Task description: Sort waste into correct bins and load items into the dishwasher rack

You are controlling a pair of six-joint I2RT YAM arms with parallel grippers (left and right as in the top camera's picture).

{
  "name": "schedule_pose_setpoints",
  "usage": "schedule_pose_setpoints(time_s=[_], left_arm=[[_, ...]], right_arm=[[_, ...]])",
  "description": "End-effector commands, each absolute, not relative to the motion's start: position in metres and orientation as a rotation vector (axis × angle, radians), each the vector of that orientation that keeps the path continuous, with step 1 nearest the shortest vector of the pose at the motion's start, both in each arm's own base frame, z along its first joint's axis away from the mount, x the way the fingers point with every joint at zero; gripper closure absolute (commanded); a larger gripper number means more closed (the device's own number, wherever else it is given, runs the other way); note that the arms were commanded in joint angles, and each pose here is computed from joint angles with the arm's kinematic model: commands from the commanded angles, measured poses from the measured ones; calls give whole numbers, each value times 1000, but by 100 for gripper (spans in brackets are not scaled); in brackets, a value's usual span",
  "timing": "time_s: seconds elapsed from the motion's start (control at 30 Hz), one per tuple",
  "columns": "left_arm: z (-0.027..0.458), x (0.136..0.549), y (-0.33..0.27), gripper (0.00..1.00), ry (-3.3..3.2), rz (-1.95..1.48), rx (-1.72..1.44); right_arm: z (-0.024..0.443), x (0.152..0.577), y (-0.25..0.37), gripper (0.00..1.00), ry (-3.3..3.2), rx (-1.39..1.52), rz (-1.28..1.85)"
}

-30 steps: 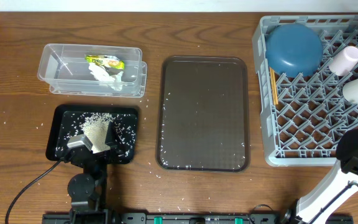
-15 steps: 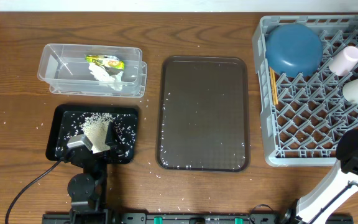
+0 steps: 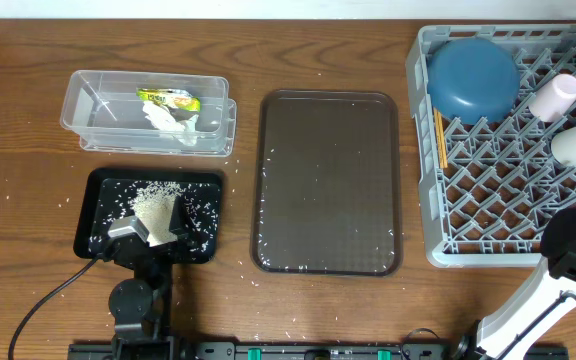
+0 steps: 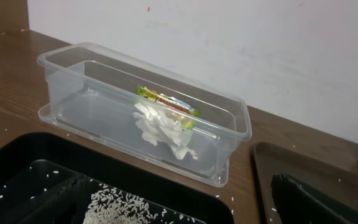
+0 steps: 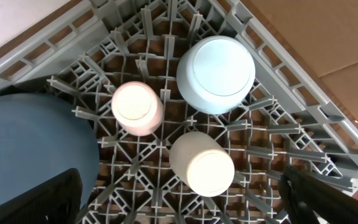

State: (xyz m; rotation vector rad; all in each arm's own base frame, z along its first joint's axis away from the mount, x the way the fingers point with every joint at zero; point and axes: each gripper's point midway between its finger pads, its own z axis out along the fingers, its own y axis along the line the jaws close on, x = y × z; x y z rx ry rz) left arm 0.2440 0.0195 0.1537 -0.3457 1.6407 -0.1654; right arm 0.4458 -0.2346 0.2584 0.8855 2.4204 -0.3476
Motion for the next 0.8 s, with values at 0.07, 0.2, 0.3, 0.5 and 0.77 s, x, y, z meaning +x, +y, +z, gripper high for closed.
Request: schedule_pose_setpoints(time_s=[0.07, 0.2, 0.3, 0.5, 0.77], left_arm=[[136, 243, 19, 5, 1697, -143, -337], [136, 243, 19, 5, 1697, -143, -337], [136, 243, 19, 5, 1697, -143, -337], [136, 243, 19, 5, 1697, -143, -337], [136, 243, 19, 5, 1697, -143, -337]], right_arm=[[255, 443, -242, 1, 2420, 910, -356], [259, 442, -241, 1, 2413, 907, -355], [266, 441, -239, 1, 2398, 902, -355], [306, 435, -218, 1, 2327, 844, -339], [403, 397, -174, 1, 2131, 732, -299]])
